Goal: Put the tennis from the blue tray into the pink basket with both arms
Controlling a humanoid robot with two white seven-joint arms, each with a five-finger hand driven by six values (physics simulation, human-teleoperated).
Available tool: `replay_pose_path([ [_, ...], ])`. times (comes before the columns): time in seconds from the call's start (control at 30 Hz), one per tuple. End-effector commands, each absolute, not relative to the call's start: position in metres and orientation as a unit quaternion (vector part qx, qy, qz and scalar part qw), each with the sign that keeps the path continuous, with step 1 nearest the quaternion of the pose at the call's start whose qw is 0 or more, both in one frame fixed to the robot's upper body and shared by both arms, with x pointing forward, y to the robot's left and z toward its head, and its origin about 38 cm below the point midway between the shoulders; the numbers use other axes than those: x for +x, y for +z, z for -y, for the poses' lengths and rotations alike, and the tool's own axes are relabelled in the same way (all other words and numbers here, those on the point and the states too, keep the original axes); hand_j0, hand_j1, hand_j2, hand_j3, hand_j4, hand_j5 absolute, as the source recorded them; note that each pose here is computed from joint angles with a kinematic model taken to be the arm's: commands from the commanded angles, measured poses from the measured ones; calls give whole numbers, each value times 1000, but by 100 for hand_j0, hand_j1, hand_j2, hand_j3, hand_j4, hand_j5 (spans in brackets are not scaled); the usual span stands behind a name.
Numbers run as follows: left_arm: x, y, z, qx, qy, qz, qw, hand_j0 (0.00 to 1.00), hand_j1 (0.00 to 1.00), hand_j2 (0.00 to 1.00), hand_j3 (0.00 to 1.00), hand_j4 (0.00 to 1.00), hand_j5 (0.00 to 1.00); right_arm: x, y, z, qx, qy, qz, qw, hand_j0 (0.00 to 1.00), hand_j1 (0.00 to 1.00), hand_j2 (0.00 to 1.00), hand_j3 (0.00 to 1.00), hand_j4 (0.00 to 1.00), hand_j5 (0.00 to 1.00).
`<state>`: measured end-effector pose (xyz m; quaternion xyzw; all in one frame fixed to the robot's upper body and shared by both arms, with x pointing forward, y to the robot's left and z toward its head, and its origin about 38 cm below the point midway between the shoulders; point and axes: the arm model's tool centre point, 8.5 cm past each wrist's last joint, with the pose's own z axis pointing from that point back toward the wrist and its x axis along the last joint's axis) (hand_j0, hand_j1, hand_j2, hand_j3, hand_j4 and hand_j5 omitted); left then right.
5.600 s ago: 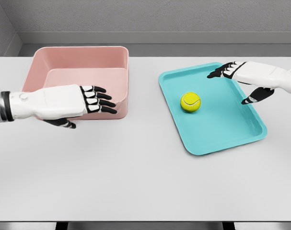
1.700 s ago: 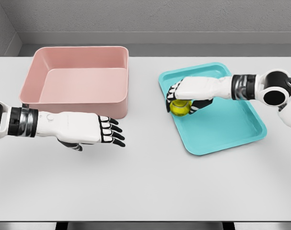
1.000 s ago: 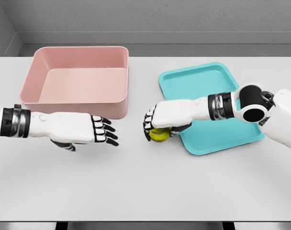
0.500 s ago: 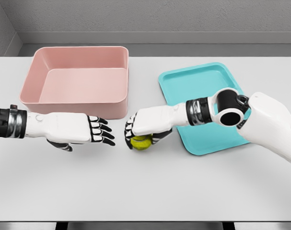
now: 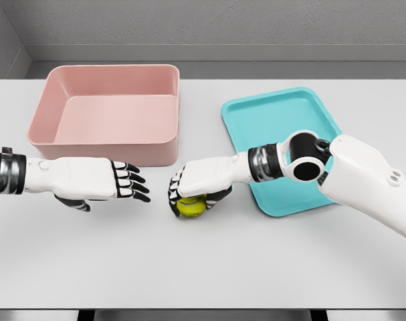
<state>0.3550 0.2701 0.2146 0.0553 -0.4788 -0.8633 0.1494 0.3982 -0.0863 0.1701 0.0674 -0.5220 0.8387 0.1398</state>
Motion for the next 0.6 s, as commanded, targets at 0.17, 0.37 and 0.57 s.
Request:
replay_pose_path([
  [0.17, 356, 217, -271, 57, -861, 483, 152, 100, 100, 100, 100, 100, 100, 405, 167, 89, 59, 836, 519, 166, 100, 100, 100, 100, 100, 100],
  [0.37, 357, 220, -271, 60, -858, 487, 152, 100, 100, 100, 100, 100, 100, 415, 185, 105, 34, 840, 516, 161, 100, 100, 100, 100, 100, 100],
  [0.57, 358, 222, -271, 64, -857, 488, 150, 100, 100, 100, 100, 100, 100, 436, 221, 187, -35, 837, 516, 180, 100, 100, 100, 100, 100, 100],
])
